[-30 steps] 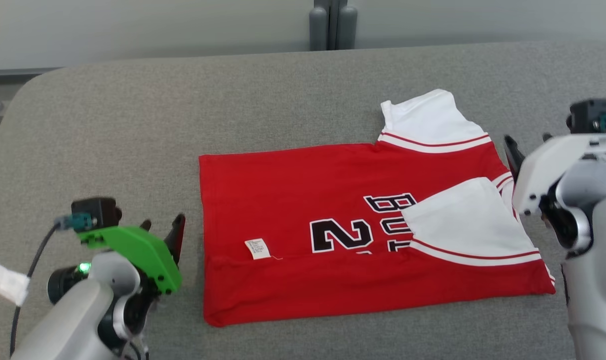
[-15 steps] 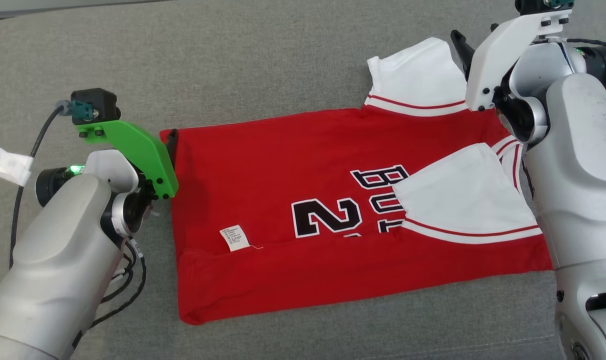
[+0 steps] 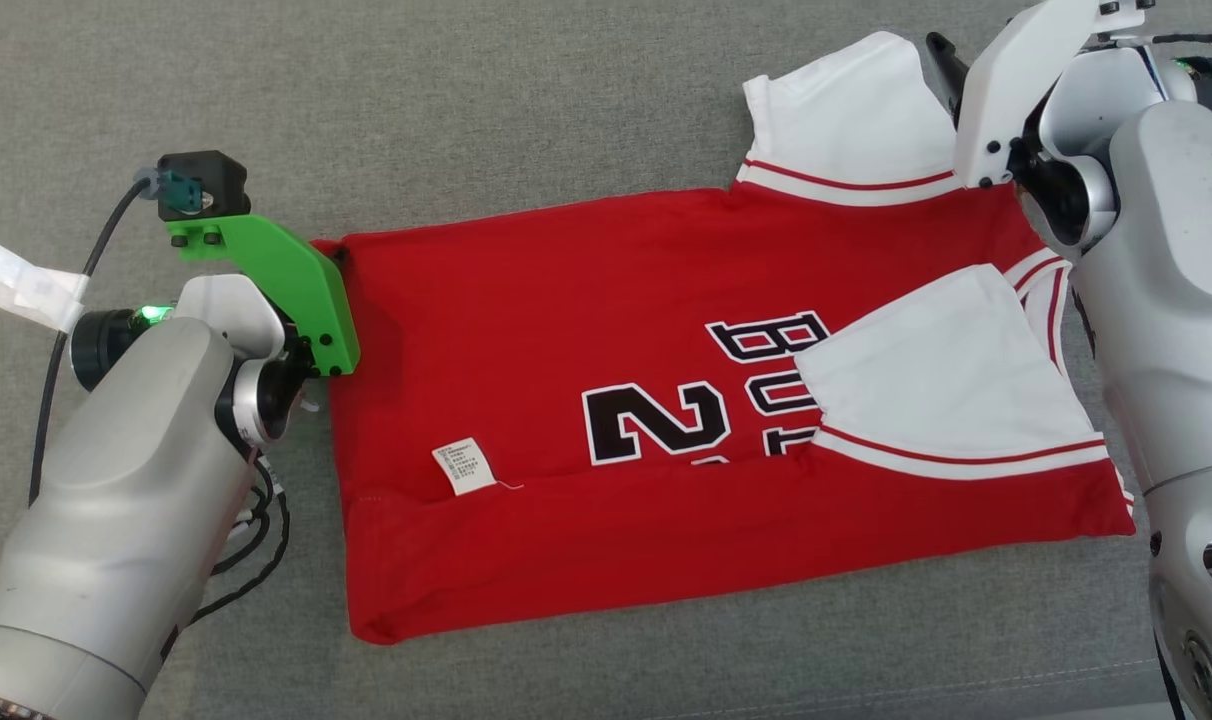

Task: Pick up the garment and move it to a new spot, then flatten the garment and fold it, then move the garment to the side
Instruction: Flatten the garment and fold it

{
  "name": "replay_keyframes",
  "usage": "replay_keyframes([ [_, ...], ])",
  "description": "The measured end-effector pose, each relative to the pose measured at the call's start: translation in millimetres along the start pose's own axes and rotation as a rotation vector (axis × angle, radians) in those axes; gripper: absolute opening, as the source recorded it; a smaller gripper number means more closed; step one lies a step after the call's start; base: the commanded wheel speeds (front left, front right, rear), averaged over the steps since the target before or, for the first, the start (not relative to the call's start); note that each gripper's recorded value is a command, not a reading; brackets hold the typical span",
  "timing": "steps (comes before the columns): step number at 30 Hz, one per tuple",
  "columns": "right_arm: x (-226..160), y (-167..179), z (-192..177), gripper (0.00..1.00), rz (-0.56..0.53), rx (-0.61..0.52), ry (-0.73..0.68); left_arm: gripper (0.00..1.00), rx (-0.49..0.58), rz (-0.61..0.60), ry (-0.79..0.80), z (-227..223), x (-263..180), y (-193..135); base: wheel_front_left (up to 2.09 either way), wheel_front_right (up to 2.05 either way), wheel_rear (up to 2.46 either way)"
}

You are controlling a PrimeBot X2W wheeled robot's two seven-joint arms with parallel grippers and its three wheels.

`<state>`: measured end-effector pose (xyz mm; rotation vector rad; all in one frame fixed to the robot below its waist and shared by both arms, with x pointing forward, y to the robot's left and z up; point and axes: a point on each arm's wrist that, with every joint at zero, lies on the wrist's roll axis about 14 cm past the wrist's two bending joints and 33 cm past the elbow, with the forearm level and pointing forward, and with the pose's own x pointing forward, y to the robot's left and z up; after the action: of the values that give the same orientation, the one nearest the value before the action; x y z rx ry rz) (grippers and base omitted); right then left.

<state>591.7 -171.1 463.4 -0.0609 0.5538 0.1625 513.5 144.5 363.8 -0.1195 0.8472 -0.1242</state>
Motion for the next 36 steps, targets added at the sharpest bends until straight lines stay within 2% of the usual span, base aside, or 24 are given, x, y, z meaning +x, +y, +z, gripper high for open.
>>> replay_keyframes([
  [2, 4.0, -1.0, -3.0, 1.0, -0.001, -0.006, 0.013, 0.24, -0.003, -0.006, -0.002, -0.4, 1.3, 1.4, 0.0, 0.0, 0.0],
  [3, 6.5, -0.7, -5.0, 1.0, 0.0, -0.011, 0.022, 0.0, -0.001, -0.011, -0.006, -0.6, 2.1, 1.9, 0.0, 0.0, 0.0],
  [13, 34.5, -16.7, -16.6, 1.0, -0.033, -0.066, 0.098, 0.0, -0.001, -0.075, -0.037, -6.2, 9.9, -10.4, 0.0, 0.0, 0.0],
  [17, 46.1, -10.9, -25.6, 1.0, -0.025, -0.104, 0.157, 0.0, 0.005, -0.082, -0.053, -5.8, 8.8, -10.6, 0.0, 0.0, 0.0],
  [21, 57.4, 1.3, -32.2, 1.0, -0.003, -0.189, 0.209, 0.0, 0.006, -0.089, -0.066, -5.7, 7.9, -11.4, 0.0, 0.0, 0.0],
  [26, 68.4, -5.7, -40.1, 1.0, -0.016, -0.211, 0.263, 0.0, 0.001, -0.096, -0.076, -6.8, 7.8, -11.6, 0.0, 0.0, 0.0],
  [30, 76.8, 4.9, -54.6, 1.0, 0.006, -0.255, 0.318, 0.0, -0.004, -0.096, -0.077, -8.6, 8.0, -9.9, 0.0, 0.0, 0.0],
  [32, 78.8, 10.5, -60.7, 1.0, 0.022, -0.239, 0.349, 0.0, -0.005, -0.094, -0.076, -10.3, 8.7, -8.7, 0.0, 0.0, 0.0],
  [33, 79.1, 13.0, -63.4, 0.85, 0.031, -0.223, 0.365, 0.0, -0.006, -0.093, -0.075, -10.9, 9.0, -8.3, 0.0, 0.0, 0.0],
  [34, 78.6, 14.6, -65.2, 0.47, 0.037, -0.216, 0.38, 0.0, -0.006, -0.093, -0.078, -10.6, 9.1, -8.1, 0.0, 0.0, 0.0],
  [35, 77.8, 16.5, -65.2, 0.3, 0.046, -0.206, 0.385, 0.0, -0.007, -0.093, -0.083, -10.0, 8.9, -8.3, 0.0, 0.0, 0.0],
  [36, 77.4, 17.7, -64.3, 0.0, 0.051, -0.204, 0.382, 0.0, -0.006, -0.093, -0.086, -9.5, 8.7, -8.4, 0.0, 0.0, 0.0],
])
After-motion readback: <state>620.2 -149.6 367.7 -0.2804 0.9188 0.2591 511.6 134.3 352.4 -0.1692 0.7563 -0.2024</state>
